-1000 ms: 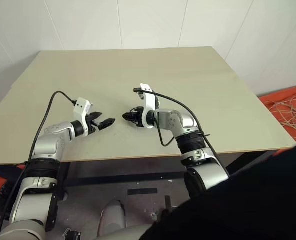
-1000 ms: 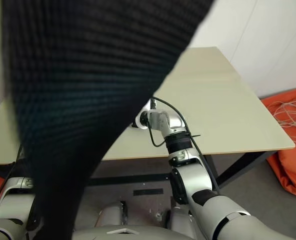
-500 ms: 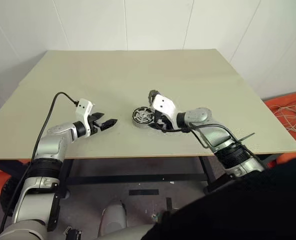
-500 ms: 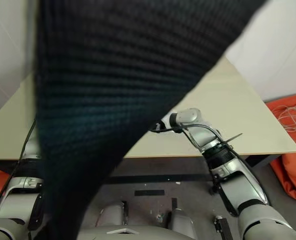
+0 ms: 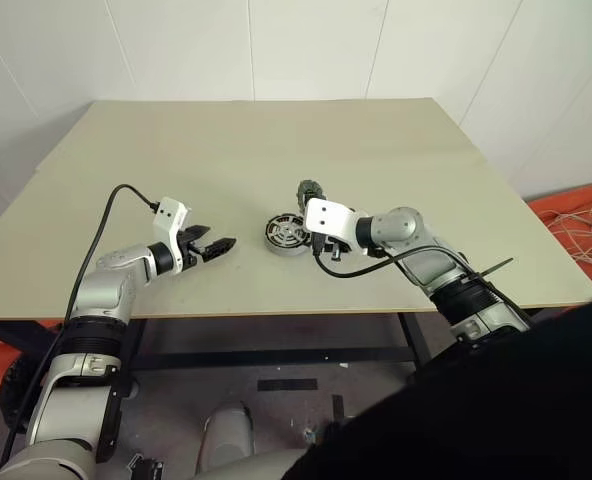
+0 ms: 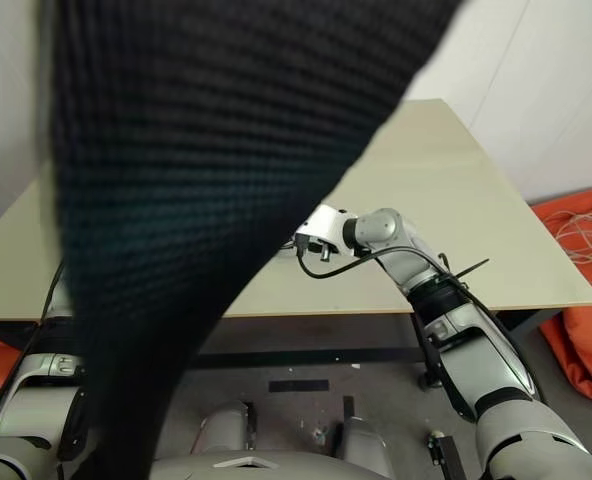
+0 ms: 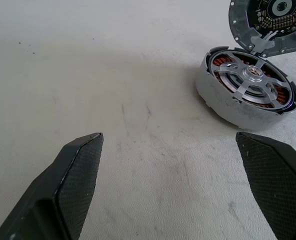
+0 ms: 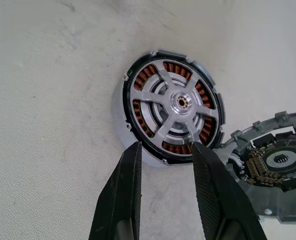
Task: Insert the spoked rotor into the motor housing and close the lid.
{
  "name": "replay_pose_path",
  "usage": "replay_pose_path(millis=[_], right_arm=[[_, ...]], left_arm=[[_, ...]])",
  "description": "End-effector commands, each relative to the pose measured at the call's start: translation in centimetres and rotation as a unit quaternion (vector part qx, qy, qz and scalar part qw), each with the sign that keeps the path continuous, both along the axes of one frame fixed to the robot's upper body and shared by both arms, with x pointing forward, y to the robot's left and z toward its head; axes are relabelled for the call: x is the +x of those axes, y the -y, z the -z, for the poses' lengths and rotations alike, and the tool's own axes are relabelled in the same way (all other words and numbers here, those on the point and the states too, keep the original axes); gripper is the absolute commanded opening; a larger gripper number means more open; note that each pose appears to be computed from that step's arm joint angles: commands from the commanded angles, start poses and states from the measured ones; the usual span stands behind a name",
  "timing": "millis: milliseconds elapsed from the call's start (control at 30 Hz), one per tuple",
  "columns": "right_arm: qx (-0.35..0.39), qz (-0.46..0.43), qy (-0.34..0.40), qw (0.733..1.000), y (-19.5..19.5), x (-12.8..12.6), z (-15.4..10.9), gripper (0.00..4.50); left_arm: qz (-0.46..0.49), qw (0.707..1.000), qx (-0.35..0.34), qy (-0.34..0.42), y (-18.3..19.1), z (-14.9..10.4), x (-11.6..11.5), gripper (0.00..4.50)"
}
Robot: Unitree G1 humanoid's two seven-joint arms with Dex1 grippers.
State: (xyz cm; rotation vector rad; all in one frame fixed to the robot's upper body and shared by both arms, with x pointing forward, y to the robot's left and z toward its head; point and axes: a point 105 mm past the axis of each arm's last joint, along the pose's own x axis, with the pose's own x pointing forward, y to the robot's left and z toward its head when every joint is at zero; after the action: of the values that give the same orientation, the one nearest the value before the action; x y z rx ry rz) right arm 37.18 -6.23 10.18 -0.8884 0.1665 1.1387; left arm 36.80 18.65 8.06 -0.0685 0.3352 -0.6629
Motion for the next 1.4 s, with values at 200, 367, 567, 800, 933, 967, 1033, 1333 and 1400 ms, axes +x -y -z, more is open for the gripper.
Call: replay_pose_path(millis=[200,367,567,800,933,967,1033,1333,1400], right_arm=[[0.013,-0.036,0.002,0.999,-1.7,-0.9,0.0,1.76],[0.019,-0.031,-0.012,0.999,-2.5,-0.8,1.0,1.76],[0.021,-0.027,-0.015,0.999,-2.6,-0.4,1.2,1.76],[0.018,-0.011,-0.019,1.000,-2.0,0.6,1.5,1.76],[0.017,-0.004,-0.015,1.000,-1.5,1.1,1.3,1.76],[0.017,-0.002,-0.015,1.000,-1.4,1.2,1.3,1.76],[0.018,0.000,-0.018,1.000,-1.3,1.2,1.4,1.76],[0.016,-0.006,-0.030,0.999,-1.6,0.7,2.4,1.57],[0.017,-0.006,-0.031,0.999,-1.7,0.7,2.4,1.19]], left_arm=[[0.005,1.000,0.000,0.027,-0.1,-1.7,0.5,4.50],[0.005,1.000,0.001,0.027,-0.1,-1.8,0.4,4.50],[0.005,1.000,-0.002,0.023,-0.2,-1.8,0.2,4.50],[0.012,1.000,-0.008,0.013,-0.2,-1.9,-0.1,4.50],[0.029,0.999,-0.023,-0.005,0.2,-1.9,-0.6,4.50],[0.033,0.999,-0.027,-0.009,0.3,-1.9,-0.7,4.50],[0.044,0.998,-0.036,-0.022,0.5,-2.0,-1.1,4.50],[0.081,0.991,-0.096,-0.053,1.1,-2.9,-2.2,4.50],[0.085,0.989,-0.113,-0.052,0.9,-2.7,-2.2,4.50]])
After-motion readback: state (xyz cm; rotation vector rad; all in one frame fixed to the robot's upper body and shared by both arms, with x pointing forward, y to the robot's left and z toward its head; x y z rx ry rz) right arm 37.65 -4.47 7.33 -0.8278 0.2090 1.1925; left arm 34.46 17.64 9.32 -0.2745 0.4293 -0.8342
